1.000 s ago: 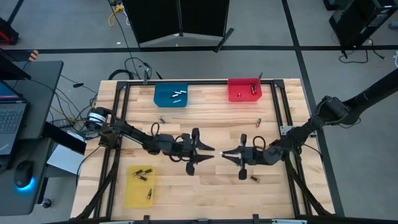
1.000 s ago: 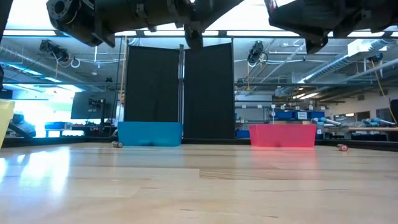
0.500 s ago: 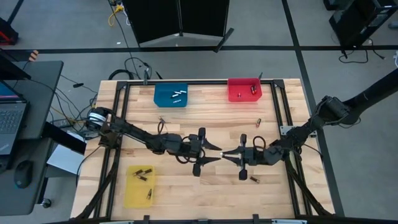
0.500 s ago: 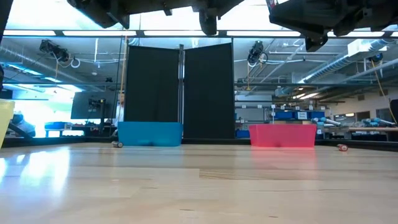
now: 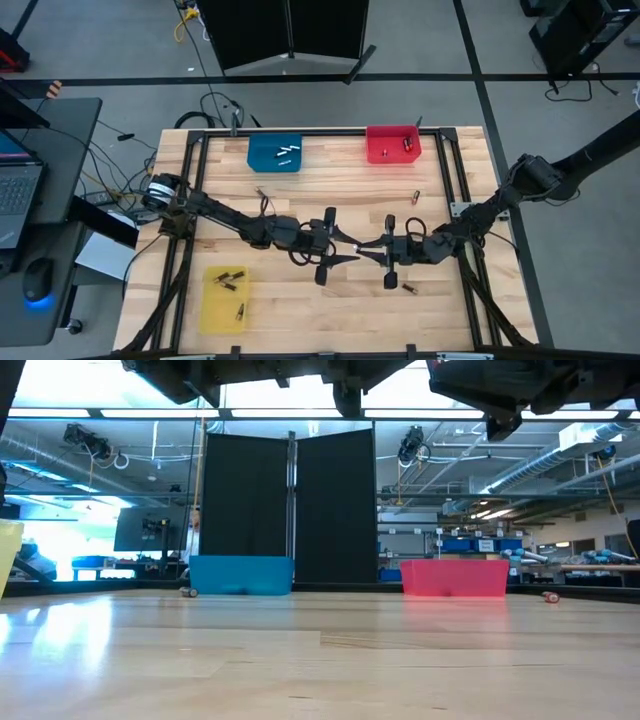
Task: Sort batteries
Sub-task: Put the silver battery into the blue bin
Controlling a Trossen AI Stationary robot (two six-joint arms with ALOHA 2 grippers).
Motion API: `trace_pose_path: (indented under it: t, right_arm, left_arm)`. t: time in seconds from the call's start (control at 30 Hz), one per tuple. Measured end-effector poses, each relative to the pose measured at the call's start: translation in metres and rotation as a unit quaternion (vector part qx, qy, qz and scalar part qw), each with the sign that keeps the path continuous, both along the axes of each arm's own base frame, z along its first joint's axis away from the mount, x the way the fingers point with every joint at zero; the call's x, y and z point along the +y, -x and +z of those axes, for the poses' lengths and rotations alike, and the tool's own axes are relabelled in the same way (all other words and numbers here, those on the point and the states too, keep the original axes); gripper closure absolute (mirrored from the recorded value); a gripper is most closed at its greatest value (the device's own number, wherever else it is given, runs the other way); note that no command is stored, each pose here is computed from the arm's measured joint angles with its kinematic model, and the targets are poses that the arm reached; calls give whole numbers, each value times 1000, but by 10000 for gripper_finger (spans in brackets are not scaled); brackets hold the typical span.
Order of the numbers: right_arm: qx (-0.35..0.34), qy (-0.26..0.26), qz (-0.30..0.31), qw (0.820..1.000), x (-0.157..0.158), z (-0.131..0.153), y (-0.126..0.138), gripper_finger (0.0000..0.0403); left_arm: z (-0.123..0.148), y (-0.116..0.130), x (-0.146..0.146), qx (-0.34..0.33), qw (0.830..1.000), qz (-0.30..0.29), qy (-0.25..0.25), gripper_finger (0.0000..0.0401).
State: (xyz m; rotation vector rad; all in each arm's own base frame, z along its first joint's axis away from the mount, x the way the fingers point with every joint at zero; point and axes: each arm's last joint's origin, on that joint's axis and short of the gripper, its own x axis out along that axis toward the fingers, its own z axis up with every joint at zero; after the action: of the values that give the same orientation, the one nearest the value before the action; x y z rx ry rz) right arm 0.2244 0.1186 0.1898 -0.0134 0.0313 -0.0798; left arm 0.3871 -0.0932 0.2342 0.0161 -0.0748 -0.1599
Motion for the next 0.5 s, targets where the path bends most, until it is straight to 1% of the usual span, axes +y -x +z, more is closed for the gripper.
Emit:
trace_pose_path:
  t: [0.07,0.13,0.17,0.3,0.43,0.5]
  right_arm:
    - [-2,3,1,1000,0,1,0,350]
    - [-3,4,3,1000,0,1,0,350]
    - [-4,3,3,1000,0,1,0,350]
    - [-4,2,4,1000,0,1,0,350]
    - [-5,1,3,1000,0,1,0,347]
    - [-5,1,0,1000,0,1,0,329]
  left_arm:
    - [0,0,0,0,1000,0,0,236]
    - [0,0,0,0,1000,1,-1,256]
    - [0,0,0,-1,1000,5,-2,271]
    - [1,0,1,-7,1000,16,-23,351]
    - [2,0,1,-12,999,20,-30,350]
    - [3,1,2,-14,999,22,-35,350]
